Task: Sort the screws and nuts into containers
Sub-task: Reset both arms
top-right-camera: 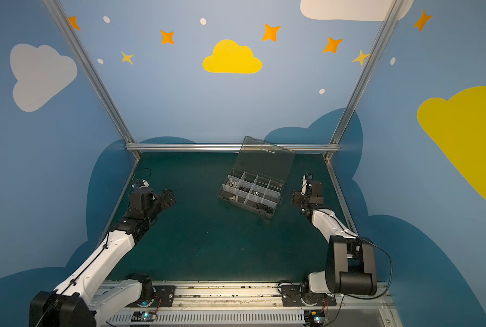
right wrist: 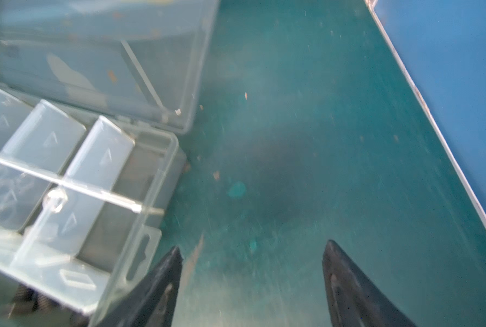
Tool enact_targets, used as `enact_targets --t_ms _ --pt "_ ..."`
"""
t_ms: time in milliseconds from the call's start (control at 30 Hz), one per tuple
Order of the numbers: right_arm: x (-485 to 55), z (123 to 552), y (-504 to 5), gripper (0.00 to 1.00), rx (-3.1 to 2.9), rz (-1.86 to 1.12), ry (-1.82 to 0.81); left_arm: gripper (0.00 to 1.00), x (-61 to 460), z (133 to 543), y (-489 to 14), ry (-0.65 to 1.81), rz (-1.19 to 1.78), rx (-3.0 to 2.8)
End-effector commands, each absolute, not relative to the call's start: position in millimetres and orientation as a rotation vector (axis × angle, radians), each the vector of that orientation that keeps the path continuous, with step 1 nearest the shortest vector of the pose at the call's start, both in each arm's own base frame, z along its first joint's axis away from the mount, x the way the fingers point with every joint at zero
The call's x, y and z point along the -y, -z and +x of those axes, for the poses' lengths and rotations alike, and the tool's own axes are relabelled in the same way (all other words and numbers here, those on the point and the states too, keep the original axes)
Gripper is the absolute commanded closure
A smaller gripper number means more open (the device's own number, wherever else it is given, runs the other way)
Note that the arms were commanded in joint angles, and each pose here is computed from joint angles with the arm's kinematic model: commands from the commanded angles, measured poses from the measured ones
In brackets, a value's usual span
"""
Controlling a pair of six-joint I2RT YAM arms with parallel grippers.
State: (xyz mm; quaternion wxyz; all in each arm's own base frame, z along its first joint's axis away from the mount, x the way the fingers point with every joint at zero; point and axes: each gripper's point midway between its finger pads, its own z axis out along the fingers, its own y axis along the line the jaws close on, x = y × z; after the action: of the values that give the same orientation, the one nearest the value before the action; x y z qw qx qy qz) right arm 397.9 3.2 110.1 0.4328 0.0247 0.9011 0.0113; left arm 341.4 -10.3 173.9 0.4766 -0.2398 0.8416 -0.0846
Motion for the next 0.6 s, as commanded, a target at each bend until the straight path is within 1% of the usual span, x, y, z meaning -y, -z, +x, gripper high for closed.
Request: enact_targets --t_ms 0,167,367,567 --pt "-2 406 -107 0.26 -2.128 0.046 -0.019 0.00 6 352 -175 0.133 -0.469 -2.014" --pt "-7 404 -95 0.26 -2.065 0.033 -0.043 0.00 2 356 -167 0.062 -0.368 -1.976" --pt "-11 404 -92 0.26 -2.056 0.006 0.014 0.00 -14 356 -146 -0.056 -0.331 -1.981" --pt "-10 401 -94 0.26 -2.029 0.015 0.068 0.00 -24 364 -124 -0.076 -0.322 -1.997"
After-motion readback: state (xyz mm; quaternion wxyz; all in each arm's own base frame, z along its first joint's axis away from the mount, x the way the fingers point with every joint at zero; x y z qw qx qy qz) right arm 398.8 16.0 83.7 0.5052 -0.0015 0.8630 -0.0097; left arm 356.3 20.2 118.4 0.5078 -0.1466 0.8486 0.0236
